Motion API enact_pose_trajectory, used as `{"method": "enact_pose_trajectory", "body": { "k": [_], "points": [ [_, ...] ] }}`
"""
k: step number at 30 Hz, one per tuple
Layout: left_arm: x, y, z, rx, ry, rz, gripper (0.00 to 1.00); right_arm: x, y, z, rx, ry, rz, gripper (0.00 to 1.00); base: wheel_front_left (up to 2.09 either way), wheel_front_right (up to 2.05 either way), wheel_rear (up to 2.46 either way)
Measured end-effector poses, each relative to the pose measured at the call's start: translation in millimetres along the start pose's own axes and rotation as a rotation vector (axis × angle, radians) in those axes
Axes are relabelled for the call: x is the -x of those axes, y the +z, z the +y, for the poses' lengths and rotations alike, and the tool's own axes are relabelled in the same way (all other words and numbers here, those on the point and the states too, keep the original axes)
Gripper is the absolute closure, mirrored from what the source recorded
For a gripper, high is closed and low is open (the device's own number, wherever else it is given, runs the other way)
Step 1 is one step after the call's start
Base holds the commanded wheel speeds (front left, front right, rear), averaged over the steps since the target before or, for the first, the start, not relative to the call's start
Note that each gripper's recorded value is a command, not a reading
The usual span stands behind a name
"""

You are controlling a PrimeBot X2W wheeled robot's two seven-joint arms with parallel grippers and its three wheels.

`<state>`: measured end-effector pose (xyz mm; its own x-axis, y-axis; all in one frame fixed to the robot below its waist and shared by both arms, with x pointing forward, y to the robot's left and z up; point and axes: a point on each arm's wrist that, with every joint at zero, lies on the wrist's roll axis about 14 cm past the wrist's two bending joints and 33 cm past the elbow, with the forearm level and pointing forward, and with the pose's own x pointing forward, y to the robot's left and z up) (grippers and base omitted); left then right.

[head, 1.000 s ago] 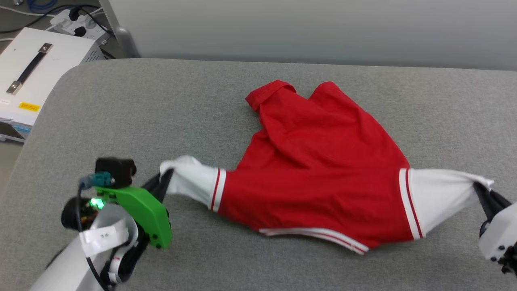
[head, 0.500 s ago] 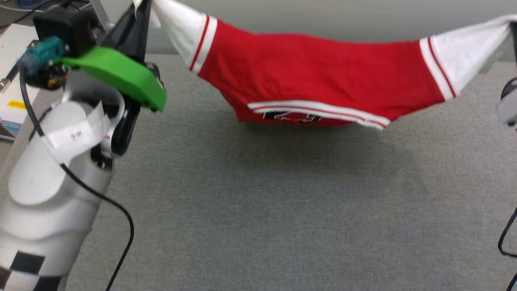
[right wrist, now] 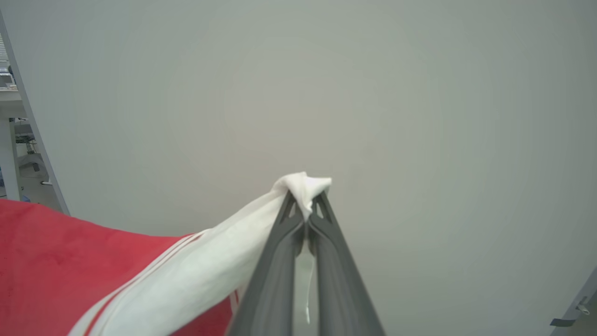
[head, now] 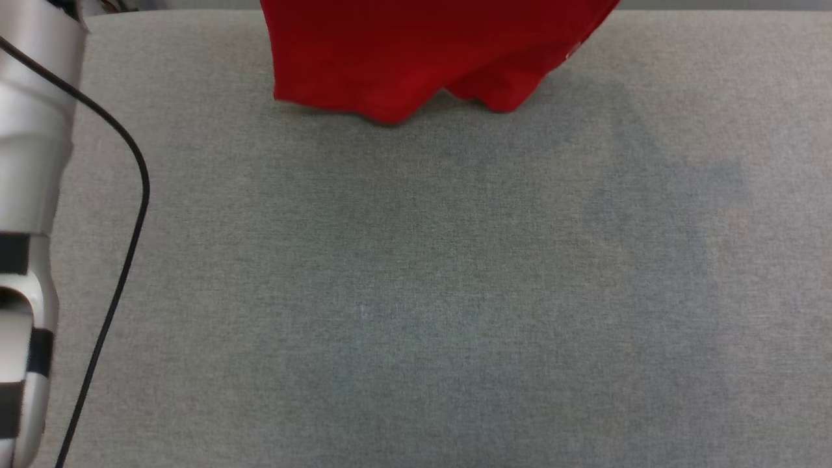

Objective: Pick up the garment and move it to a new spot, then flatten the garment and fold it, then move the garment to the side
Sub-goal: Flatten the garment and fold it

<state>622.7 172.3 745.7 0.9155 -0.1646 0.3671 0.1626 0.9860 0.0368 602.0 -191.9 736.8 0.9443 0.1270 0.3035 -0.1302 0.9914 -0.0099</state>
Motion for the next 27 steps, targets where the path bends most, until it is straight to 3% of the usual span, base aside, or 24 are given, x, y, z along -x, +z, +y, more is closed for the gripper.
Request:
{"method": "enact_pose_trajectory", "body": {
  "k": [5,13,27],
  "points": [
    [-30,-2,9,0.006,0.025,-0.033,1.00,-30,-1,-9,0.025,-0.016,-0.015,1.00,0.00,0.00,0.00],
    [-55,-48,15,0.026,0.041,0.006,1.00,-66,-21,-19,0.049,-0.035,-0.015,1.00,0.00,0.00,0.00],
    [-29,-203,6,0.119,0.043,0.290,1.00,-68,-163,0,-0.009,0.003,0.238,1.00,0.00,0.00,0.00]
  ]
}}
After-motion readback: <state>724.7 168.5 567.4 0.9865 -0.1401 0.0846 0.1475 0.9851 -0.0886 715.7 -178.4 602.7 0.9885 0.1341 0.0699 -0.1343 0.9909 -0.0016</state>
